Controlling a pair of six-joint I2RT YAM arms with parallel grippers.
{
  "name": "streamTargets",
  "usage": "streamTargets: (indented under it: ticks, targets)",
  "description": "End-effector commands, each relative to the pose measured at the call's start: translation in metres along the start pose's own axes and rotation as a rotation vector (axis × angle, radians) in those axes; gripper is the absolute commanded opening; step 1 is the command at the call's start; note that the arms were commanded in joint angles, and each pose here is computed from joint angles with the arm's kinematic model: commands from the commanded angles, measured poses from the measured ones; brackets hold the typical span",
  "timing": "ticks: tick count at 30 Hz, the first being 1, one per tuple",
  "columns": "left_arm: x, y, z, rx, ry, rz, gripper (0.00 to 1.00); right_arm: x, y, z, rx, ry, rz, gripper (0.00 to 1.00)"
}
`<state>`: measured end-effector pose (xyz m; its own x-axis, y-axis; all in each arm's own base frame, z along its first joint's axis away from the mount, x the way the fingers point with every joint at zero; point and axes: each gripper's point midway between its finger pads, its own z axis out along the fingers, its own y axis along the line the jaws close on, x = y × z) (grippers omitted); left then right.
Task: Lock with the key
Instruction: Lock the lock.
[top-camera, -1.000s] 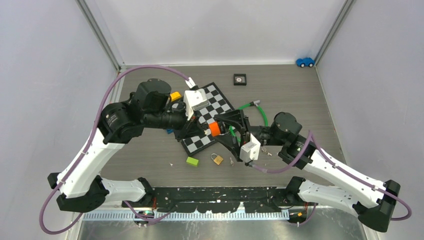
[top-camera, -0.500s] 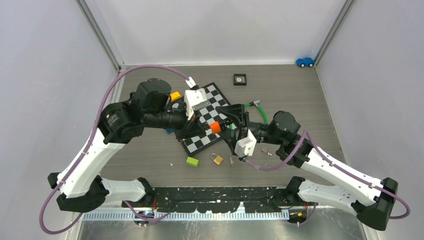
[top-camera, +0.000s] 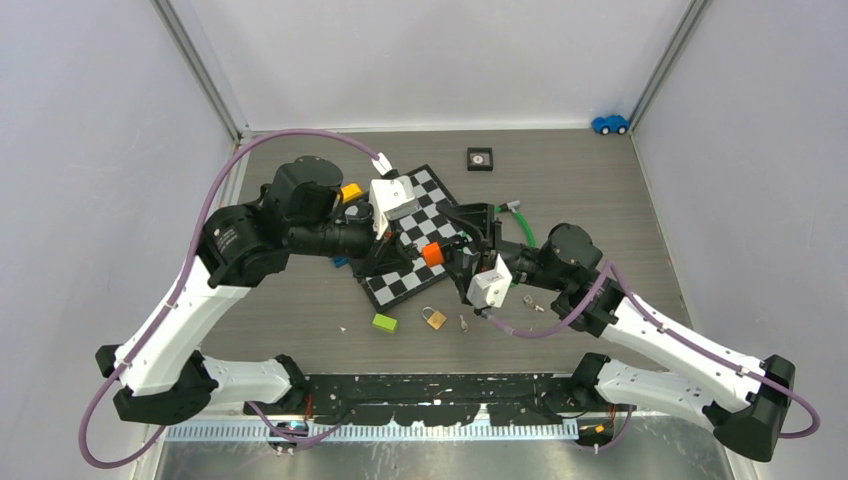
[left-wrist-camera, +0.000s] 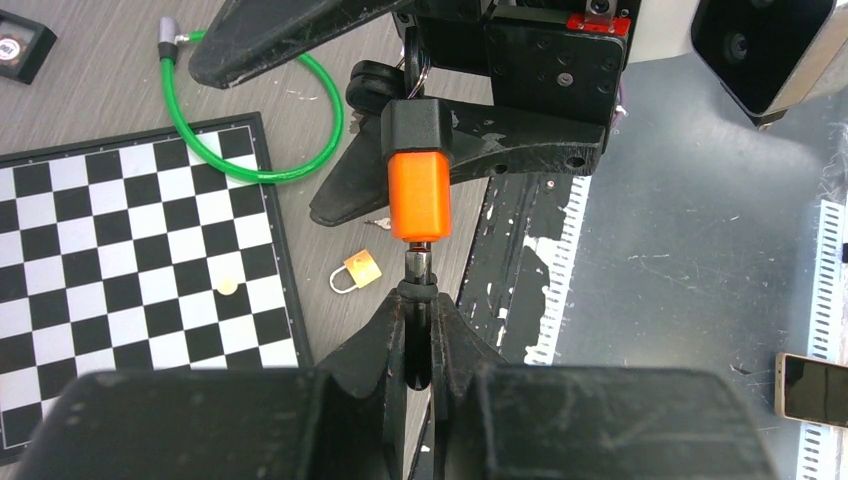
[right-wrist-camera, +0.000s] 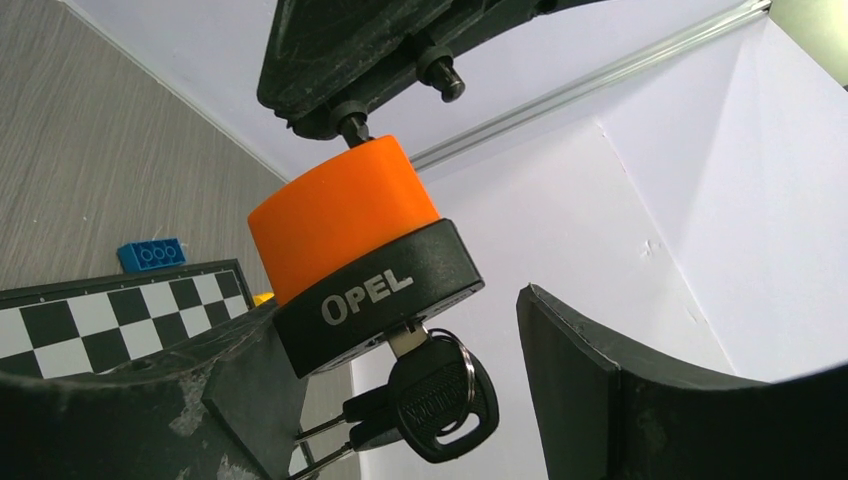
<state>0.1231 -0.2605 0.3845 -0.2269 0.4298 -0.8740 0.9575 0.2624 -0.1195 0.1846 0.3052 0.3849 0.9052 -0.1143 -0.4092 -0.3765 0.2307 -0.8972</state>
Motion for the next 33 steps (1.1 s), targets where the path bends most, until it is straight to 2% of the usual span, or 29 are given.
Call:
streamTargets:
  ticks: [1,15,33]
  targets:
    - [-0.025,-0.007,-0.008,0.024,-0.104,0.034,0.0,-0.01,-0.022,-0.008,0.079,-0.004,-0.035,0.77]
    - [-0.021,-0.008,-0.009,0.024,-0.094,0.039,0.0,-0.014,-0.029,-0.012,0.088,-0.002,-0.049,0.77]
    - [-0.004,0.002,0.007,0.012,-0.031,0.025,0.0,-0.052,-0.013,-0.016,-0.045,-0.154,0.036,0.77]
